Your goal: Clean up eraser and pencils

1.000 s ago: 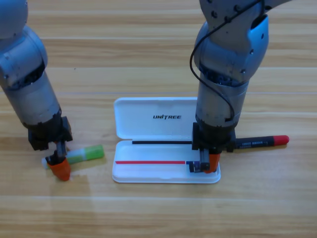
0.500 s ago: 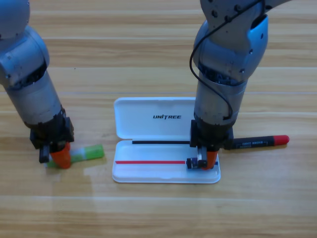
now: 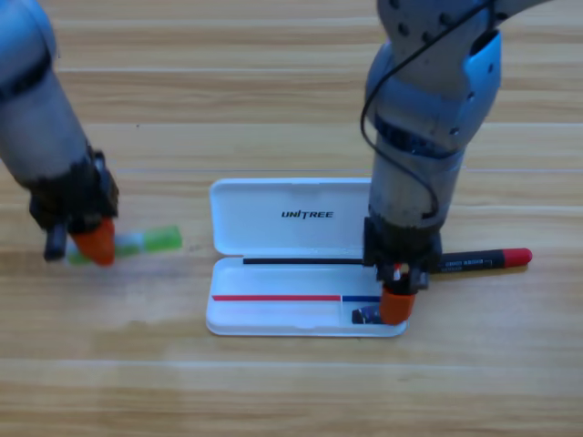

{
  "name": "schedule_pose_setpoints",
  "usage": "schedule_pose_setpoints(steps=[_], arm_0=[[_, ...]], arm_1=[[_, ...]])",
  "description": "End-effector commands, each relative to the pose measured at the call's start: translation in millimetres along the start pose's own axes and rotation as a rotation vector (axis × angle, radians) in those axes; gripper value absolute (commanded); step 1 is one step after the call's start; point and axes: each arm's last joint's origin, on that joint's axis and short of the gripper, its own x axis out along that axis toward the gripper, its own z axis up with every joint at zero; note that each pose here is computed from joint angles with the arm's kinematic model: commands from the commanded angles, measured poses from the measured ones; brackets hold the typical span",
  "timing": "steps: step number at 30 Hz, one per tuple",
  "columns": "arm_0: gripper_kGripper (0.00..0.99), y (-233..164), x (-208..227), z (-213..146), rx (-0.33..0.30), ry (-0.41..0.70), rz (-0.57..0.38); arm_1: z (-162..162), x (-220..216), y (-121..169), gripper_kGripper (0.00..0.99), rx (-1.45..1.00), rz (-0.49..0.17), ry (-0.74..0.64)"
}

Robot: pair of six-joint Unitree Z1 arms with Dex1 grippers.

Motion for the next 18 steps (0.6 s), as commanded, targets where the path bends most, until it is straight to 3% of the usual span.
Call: schedule_pose_setpoints(steps=[1,5,9,14,18], arm_0=[[0.0,-5,-46,-4,0.016,-0.031,0.038],[0.0,-5,-64,-4,0.016,-0.043,0.05],[0.0,-7,-73,0,0.034,-0.062,0.053],[0.0,-17,-81,16,0.09,-0.108,0.037],[0.0,-25,-86,34,0.138,-0.139,0.034]], arm_1=[[-42,-58,12,0.834,0.026,-0.043,-0.068],[-78,-81,17,0.834,-0.003,-0.059,-0.081],[-105,-67,6,0.836,-0.054,-0.016,-0.03],[-115,-28,-25,0.836,-0.043,0.015,0.01],[-112,0,-52,0.834,-0.038,-0.008,0.023]])
